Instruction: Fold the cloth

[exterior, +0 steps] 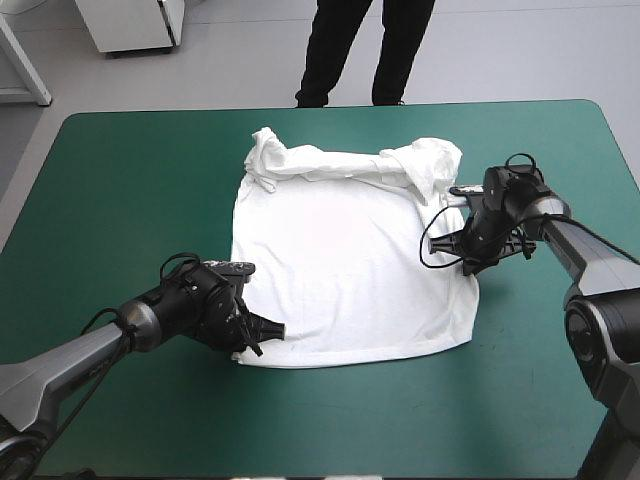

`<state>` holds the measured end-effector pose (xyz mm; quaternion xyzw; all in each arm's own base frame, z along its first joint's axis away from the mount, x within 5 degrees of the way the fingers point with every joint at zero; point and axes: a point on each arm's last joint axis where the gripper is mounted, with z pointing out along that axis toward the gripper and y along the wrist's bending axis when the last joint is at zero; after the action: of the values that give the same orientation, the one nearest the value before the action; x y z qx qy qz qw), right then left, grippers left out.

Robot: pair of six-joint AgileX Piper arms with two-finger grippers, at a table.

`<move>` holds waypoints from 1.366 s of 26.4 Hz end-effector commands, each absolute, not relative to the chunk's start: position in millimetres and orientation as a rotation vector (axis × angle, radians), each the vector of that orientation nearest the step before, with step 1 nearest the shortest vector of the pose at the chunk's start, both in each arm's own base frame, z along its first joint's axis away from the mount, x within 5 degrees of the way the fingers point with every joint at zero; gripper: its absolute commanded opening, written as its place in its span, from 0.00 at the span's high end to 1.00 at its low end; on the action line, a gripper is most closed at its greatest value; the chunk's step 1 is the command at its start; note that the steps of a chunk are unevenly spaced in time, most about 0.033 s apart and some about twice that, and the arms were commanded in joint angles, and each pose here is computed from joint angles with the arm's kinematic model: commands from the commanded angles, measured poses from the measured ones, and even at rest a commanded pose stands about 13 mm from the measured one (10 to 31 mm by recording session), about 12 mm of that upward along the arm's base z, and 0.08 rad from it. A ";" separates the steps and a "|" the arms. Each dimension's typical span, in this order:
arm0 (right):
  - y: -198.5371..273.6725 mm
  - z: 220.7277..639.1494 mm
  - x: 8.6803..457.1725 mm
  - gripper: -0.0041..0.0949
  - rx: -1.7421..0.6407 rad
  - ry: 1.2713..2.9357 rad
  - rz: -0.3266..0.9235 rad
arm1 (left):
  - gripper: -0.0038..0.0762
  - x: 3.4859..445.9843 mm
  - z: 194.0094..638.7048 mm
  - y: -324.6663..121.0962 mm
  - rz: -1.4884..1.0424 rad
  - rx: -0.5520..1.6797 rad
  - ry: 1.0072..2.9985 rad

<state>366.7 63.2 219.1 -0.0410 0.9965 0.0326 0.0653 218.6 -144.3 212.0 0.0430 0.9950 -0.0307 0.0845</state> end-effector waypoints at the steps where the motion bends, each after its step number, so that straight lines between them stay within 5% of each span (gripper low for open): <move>1: 58.4 252.0 354.8 0.97 -0.141 2.958 0.071 | 0.98 232.4 232.2 -139.7 -0.059 0.141 2.879; 8: 57.5 340.5 309.0 0.98 -0.161 2.704 0.194 | 0.98 267.3 326.4 -146.4 -0.073 0.295 2.641; 18: 53.4 458.0 248.7 0.98 -0.209 2.285 0.282 | 0.98 262.5 469.0 -138.8 -0.114 0.386 2.288; 27: 47.7 578.5 193.1 0.97 -0.240 1.856 0.310 | 0.98 201.0 600.5 -105.3 -0.226 0.405 1.801; 36: 38.1 660.8 101.1 0.97 -0.268 1.433 0.353 | 0.98 129.7 667.7 -83.6 -0.440 0.458 1.359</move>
<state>143.6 43.7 630.1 -0.1187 0.7330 0.1499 0.6527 163.3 -97.9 639.1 0.2112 0.7036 -0.1629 0.6587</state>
